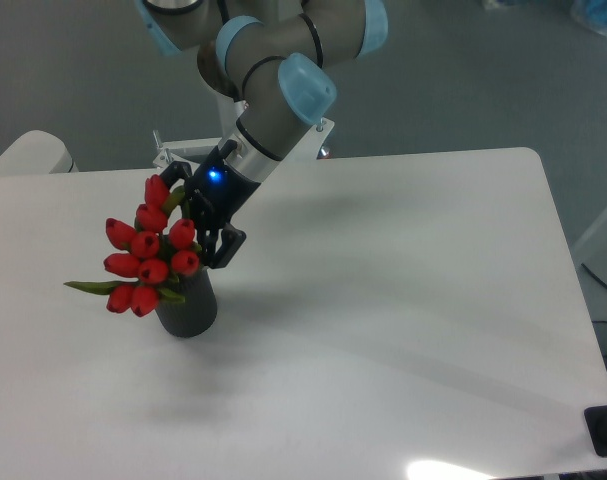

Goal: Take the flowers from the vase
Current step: 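Close the gripper on the tulip stems, then lift the gripped tulip bunch up out of the black vase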

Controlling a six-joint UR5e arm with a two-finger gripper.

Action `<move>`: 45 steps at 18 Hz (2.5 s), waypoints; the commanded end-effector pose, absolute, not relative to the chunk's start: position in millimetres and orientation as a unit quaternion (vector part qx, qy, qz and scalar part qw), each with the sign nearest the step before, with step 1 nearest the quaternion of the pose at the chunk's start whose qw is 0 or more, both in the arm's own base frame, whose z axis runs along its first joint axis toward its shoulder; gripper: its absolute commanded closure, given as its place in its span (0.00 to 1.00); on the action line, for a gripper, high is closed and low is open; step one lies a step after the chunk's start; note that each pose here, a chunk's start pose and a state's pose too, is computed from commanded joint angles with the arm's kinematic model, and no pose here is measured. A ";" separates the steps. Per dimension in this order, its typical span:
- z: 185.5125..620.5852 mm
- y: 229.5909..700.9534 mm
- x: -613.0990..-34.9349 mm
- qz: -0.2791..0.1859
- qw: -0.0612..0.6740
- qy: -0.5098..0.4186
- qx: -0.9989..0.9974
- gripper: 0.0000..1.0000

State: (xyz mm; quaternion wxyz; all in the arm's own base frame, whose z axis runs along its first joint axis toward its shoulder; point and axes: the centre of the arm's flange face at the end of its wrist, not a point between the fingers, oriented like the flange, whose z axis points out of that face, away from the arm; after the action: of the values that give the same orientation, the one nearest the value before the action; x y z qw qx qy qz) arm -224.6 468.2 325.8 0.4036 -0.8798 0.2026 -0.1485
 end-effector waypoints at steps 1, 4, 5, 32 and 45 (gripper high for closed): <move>325.3 468.8 -224.0 -0.149 0.404 0.203 -0.879 0.03; 326.5 469.4 -223.3 -0.153 0.410 0.203 -0.876 0.15; 326.9 469.7 -224.2 -0.154 0.412 0.202 -0.875 0.22; 391.6 471.6 -239.2 -0.141 0.438 0.145 -0.876 0.53; 472.0 458.3 -219.2 -0.150 0.476 0.084 -0.863 0.53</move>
State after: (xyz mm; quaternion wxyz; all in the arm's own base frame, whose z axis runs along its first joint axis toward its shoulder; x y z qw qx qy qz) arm -219.2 458.3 472.0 0.4757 -0.8628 0.0836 -0.1496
